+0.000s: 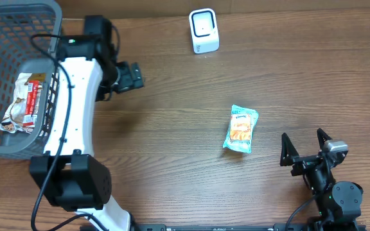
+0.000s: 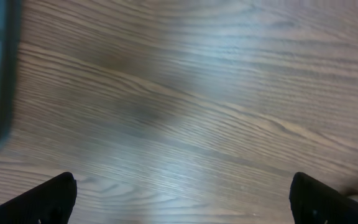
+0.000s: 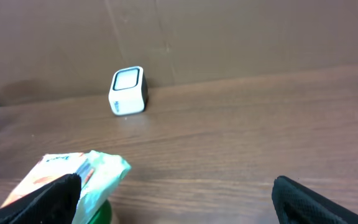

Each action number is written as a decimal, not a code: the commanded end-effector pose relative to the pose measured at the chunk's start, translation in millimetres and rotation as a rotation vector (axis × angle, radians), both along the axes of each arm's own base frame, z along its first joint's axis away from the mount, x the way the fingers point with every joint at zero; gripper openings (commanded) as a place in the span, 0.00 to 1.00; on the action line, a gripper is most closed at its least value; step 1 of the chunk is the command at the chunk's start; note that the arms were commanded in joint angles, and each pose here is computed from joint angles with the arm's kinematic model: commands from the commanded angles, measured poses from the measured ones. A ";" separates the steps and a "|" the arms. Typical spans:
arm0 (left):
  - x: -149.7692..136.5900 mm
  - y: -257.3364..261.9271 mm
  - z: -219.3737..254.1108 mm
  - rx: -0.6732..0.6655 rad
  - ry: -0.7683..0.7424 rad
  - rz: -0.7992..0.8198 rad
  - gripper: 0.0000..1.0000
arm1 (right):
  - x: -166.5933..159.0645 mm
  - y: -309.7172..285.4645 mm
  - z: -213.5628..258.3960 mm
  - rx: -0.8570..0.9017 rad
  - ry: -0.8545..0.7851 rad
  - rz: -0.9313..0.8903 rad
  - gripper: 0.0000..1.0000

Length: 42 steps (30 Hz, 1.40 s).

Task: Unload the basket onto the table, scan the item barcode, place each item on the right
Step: 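Move the right gripper over the tissue pack on the table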

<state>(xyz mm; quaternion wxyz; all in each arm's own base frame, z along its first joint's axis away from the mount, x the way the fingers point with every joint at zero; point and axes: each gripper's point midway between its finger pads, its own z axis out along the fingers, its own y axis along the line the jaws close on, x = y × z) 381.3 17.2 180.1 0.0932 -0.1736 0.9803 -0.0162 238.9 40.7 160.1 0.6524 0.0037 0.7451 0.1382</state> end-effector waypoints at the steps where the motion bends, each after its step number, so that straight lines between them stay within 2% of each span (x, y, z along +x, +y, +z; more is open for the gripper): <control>1: 1.5 20.7 25.5 -0.001 -0.085 0.021 1.00 | -10.4 0.3 55.9 0.075 -0.057 0.002 1.00; 6: 1.7 38.9 25.7 0.005 -0.095 0.067 1.00 | -19.5 -0.3 109.9 0.079 0.001 0.000 1.00; 12: 0.4 46.4 25.6 0.016 -0.093 0.085 1.00 | -10.2 12.7 146.2 0.073 0.258 0.061 1.00; 16: 0.3 46.1 25.5 0.016 -0.092 0.084 0.99 | -0.5 21.0 149.1 0.076 0.479 0.092 1.00; 23: 0.3 46.2 25.5 0.016 -0.092 0.085 1.00 | 16.7 59.6 140.0 0.168 0.692 0.294 1.00; 25: 0.3 46.2 25.5 0.016 -0.092 0.085 1.00 | 20.6 67.9 131.4 0.195 0.742 0.338 0.80; 26: 0.4 46.2 25.6 0.016 -0.093 0.085 1.00 | 22.0 70.0 126.6 0.203 0.768 0.347 0.66; 27: 0.4 46.2 25.6 0.016 -0.093 0.085 1.00 | 23.3 71.7 120.6 0.207 0.797 0.351 0.56; 32: 0.4 46.2 25.6 0.016 -0.093 0.085 1.00 | 24.9 87.8 85.7 0.181 0.957 0.378 0.24; 37: 0.4 46.2 25.6 0.016 -0.093 0.085 1.00 | 22.1 114.2 51.5 0.109 1.093 0.429 0.22; 39: 0.4 46.2 25.6 0.016 -0.093 0.085 1.00 | 22.3 127.1 37.7 0.059 1.127 0.451 0.27; 42: 0.3 46.2 25.5 0.016 -0.092 0.085 1.00 | 24.7 141.9 22.4 0.006 1.151 0.466 0.28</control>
